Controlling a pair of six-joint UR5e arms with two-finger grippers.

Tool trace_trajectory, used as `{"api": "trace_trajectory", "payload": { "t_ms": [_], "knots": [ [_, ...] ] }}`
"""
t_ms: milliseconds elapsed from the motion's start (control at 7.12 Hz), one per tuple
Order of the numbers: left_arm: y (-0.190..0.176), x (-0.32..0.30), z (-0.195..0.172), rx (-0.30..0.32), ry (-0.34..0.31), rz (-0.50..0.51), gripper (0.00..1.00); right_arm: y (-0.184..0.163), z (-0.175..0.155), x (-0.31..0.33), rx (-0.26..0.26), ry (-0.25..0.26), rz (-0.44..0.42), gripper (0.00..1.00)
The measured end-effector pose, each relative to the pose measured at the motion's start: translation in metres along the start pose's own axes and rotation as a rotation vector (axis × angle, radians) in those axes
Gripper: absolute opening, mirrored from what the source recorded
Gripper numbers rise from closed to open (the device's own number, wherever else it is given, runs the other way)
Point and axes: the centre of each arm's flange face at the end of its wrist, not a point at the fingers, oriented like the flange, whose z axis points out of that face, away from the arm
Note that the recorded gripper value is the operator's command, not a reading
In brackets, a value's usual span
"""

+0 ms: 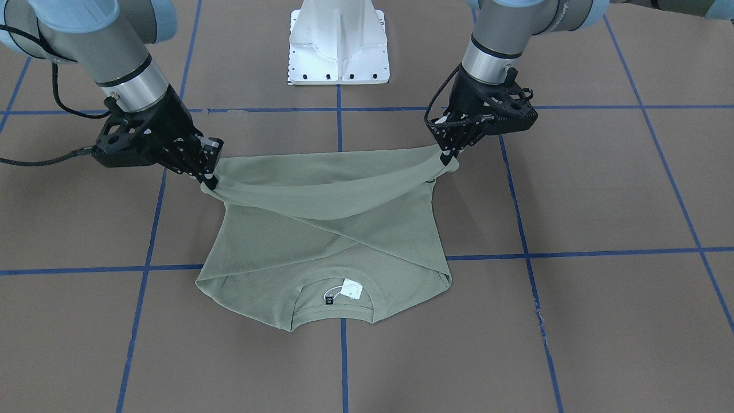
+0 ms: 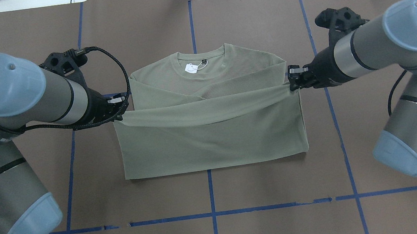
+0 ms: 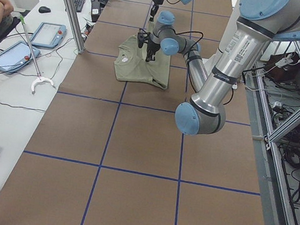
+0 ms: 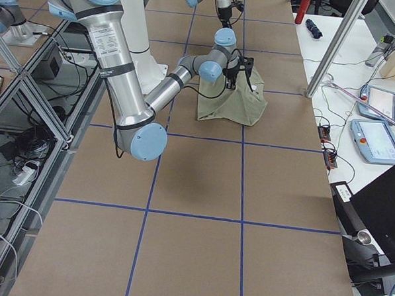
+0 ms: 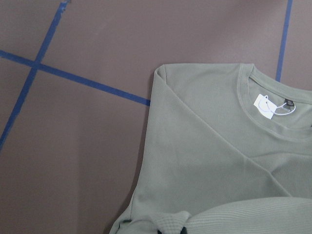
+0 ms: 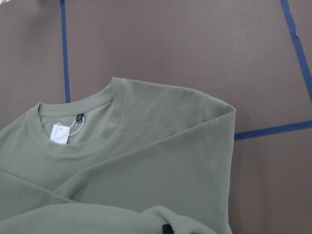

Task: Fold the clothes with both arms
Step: 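Lift the hem with both grippers and carry it toward the collar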

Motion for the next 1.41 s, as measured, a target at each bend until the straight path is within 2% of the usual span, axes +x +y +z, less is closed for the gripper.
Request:
{"api": "trace_trajectory", "payload": {
  "t_ms": [281, 703, 984, 1405],
  "knots": [
    [-0.028, 0.003, 0.045, 0.019, 0.006, -0.014, 0.00, -0.046, 0.029, -0.010, 0.017, 0.051, 0.042, 0.00],
    [-0.062, -0.011, 0.098, 0.047, 0.029, -0.021, 0.00, -0.090, 0.085, -0.025, 0.000, 0.129, 0.089, 0.00],
    [-0.084, -0.021, 0.120, 0.065, 0.035, -0.031, 0.00, -0.102, 0.115, -0.011, -0.004, 0.140, 0.097, 0.00],
    [-0.106, -0.017, 0.130, 0.083, 0.025, -0.050, 0.00, -0.106, 0.127, -0.001, -0.006, 0.151, 0.103, 0.00]
  ]
}}
